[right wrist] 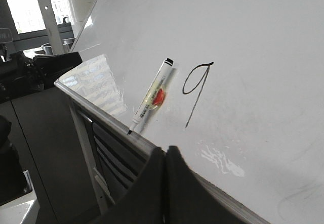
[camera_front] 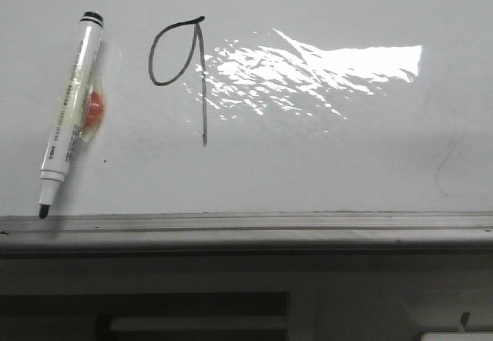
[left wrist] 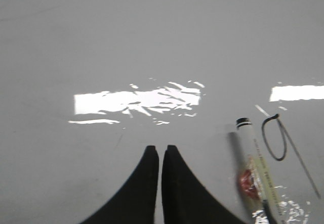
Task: Write number 9 on whiteboard
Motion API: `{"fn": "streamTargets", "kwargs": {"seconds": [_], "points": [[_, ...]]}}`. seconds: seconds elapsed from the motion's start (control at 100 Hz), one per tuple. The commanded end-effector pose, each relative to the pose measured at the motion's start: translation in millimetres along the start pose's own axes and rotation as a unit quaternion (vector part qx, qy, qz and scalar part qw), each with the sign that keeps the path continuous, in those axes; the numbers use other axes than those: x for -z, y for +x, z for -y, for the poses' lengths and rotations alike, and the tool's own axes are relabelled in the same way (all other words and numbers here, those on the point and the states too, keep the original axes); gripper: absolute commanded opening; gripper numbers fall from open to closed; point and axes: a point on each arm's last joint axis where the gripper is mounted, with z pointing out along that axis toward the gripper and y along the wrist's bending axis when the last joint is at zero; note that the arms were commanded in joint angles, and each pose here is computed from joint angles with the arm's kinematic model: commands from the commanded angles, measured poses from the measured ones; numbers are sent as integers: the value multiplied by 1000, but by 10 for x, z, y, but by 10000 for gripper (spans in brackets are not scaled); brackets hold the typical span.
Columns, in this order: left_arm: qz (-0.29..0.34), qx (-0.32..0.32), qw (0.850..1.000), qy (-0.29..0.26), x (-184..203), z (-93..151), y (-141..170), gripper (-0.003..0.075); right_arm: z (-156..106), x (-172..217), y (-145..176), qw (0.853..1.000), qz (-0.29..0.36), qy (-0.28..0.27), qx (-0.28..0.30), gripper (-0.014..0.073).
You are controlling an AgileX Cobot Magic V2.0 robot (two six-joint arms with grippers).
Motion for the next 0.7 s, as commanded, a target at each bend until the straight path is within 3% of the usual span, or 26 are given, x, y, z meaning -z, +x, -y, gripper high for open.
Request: {"fn": "streamTargets", "kwargs": {"seconds": [0.0,0.45,0.69], "points": [[2,-4,999,-33,11,-41,44,-20,-20,0,-145,999,45,-8,8,-64],[-30,-35,986,-162,81,-178,116,-20,-20,0,-145,999,45,-8,8,-64],[-113,-22,976,-182,111,-201,267,-20,-20,0,-145,999,45,-8,8,-64]]}}
